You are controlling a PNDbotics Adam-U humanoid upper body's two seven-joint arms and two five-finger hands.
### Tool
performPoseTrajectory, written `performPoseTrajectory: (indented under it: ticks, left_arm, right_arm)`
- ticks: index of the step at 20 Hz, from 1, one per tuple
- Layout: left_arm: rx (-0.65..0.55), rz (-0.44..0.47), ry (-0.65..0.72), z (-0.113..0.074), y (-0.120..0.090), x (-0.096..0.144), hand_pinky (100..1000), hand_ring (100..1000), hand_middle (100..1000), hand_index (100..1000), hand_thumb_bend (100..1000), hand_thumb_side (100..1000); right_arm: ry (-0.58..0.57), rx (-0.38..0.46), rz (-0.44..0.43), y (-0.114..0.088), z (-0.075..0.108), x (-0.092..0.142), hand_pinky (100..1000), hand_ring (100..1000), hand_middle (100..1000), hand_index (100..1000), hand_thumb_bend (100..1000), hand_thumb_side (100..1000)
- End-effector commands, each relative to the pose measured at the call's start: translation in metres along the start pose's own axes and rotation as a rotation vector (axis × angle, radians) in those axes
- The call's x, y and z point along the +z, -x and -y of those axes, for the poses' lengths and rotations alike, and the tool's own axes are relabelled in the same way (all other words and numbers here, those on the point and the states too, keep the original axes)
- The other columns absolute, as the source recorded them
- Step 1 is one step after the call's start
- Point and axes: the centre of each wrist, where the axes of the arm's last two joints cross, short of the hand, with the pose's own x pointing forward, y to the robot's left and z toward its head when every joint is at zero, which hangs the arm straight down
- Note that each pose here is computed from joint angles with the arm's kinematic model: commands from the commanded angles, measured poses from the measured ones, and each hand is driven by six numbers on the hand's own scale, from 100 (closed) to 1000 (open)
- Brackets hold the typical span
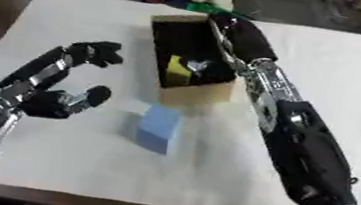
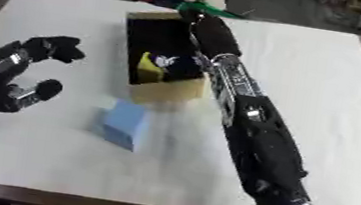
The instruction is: Pick up objects on the table and place them in the box.
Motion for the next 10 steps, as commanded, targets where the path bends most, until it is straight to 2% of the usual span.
performPoseTrajectory:
  ticks: [1, 6, 10]
  left_arm:
    - [-0.041, -0.004, -0.012, -0.013, -0.002, 0.002, 833, 841, 770, 957, 441, 807]
    - [-0.065, -0.005, -0.002, -0.017, -0.002, 0.002, 832, 840, 767, 957, 446, 803]
    - [-0.097, 0.012, 0.031, -0.023, -0.006, -0.001, 830, 837, 765, 956, 480, 772]
  right_arm:
    - [0.141, -0.002, 0.022, 0.016, 0.029, 0.004, 840, 853, 877, 971, 509, 764]
    - [0.267, -0.024, 0.021, 0.04, 0.034, 0.035, 810, 821, 843, 950, 458, 737]
    - [0.306, -0.025, 0.023, 0.053, 0.031, 0.063, 819, 834, 862, 958, 438, 742]
